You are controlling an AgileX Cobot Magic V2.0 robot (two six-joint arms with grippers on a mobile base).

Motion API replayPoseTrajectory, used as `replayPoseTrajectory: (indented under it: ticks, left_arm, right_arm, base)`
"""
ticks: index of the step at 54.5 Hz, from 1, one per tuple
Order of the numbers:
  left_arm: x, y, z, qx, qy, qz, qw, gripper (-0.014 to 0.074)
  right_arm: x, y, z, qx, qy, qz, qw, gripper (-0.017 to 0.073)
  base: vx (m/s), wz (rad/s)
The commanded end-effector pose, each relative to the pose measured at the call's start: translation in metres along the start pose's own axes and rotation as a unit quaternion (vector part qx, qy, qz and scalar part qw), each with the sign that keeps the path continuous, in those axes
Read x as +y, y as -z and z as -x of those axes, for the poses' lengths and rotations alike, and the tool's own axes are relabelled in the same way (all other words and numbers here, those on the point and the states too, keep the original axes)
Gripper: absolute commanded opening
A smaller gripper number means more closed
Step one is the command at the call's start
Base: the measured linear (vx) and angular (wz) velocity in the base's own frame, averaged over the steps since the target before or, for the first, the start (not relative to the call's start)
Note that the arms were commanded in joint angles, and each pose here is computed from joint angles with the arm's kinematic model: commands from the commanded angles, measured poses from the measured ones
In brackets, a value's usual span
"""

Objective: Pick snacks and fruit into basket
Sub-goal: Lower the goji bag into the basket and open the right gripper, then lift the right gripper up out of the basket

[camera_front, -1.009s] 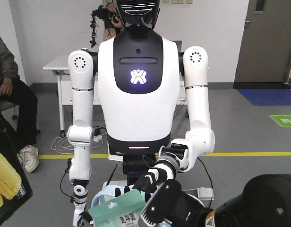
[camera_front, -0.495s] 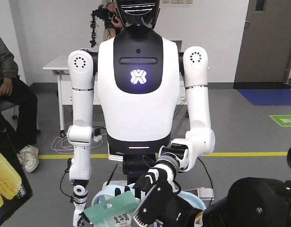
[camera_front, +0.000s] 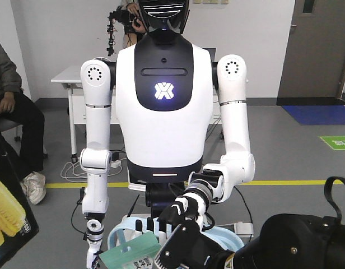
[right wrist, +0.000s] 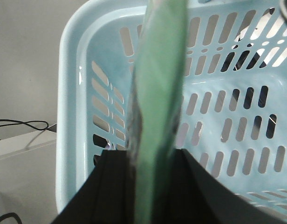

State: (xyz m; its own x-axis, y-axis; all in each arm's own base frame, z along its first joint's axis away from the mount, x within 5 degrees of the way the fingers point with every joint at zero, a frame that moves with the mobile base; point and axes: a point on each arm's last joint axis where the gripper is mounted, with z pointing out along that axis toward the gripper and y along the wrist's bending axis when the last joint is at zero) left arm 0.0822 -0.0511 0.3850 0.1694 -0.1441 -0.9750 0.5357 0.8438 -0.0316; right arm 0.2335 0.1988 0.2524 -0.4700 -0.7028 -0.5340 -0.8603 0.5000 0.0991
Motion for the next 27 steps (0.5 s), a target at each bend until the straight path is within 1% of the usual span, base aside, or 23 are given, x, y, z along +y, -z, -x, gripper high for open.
replayPoseTrajectory:
  ticks: [1, 7, 8, 20, 27]
  left_arm:
    - [-0.0013, 0.0002, 0.0110, -0.015, 0.003, -0.005, 1.000, -0.0007]
    - [-0.0013, 0.0002, 0.0110, -0.015, 0.003, -0.005, 1.000, -0.0007]
    - [-0.0013, 0.0002, 0.0110, -0.015, 0.003, -0.005, 1.000, -0.0007]
    - [-0.0013, 0.0002, 0.0110, -0.015, 0.003, -0.005, 1.000, -0.0007]
    - [-0.0013, 0.0002, 0.0110, -0.015, 0.003, -0.005, 1.000, -0.0007]
  right_arm:
    - [0.0001, 0.0168, 0.0138, -0.051, 0.006, -0.017, 0.999, 0.0085]
    - [0.0001, 0.0168, 0.0138, -0.051, 0.006, -0.017, 0.999, 0.0136]
    - [0.0001, 0.0168, 0.0138, -0.051, 0.006, -0.017, 0.999, 0.0206]
    - [0.0001, 0.0168, 0.0137, -0.050, 0.006, -0.017, 0.999, 0.0368]
    - [0.0003, 0.0168, 0.0135, -0.050, 0.006, -0.016, 0.999, 0.0440]
  base:
    - [0.00, 0.00]
    - [0.00, 0.00]
    - [0.00, 0.00]
    - [0.00, 0.00]
    - [0.00, 0.00]
